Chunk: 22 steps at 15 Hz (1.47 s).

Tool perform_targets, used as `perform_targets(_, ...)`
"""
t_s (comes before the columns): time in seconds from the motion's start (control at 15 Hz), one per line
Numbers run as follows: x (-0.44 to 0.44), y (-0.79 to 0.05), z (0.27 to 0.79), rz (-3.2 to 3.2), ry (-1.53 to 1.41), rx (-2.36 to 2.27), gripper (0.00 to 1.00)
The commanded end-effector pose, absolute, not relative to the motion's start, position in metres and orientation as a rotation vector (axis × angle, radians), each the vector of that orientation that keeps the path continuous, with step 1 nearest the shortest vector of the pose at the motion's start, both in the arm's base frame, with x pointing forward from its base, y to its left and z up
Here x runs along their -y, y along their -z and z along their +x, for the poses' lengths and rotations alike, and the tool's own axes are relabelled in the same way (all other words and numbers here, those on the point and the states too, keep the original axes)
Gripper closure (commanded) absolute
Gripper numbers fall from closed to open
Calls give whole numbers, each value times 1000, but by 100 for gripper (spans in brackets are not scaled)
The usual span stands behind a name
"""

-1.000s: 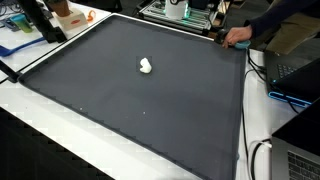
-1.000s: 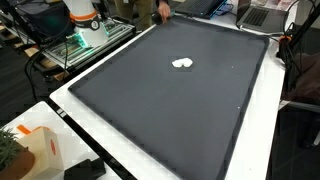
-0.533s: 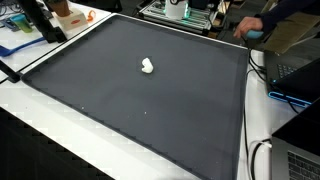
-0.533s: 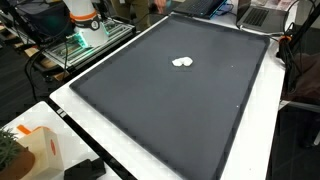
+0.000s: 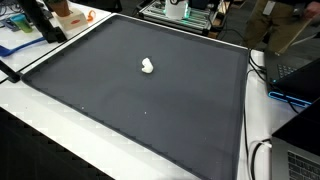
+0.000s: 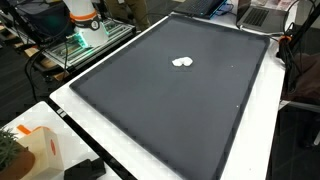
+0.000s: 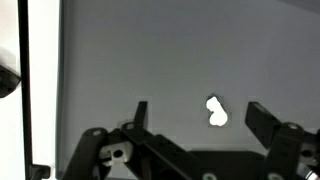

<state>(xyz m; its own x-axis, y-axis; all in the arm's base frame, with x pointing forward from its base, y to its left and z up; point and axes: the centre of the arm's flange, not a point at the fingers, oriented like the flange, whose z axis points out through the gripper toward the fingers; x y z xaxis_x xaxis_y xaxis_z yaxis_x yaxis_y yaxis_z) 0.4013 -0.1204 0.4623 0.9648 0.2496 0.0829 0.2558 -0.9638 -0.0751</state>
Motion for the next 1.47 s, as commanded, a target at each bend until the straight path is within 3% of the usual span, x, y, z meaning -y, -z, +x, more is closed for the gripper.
perform_targets(0.0,120,-462,401,-3029,111,390,0)
perform_targets(0.6,96,-426,390,-2957,361,211,0)
perform_targets(1.0,29,-363,379,-2955,524,250,0)
perform_targets(1.4,-38,-322,421,-2941,799,286,0)
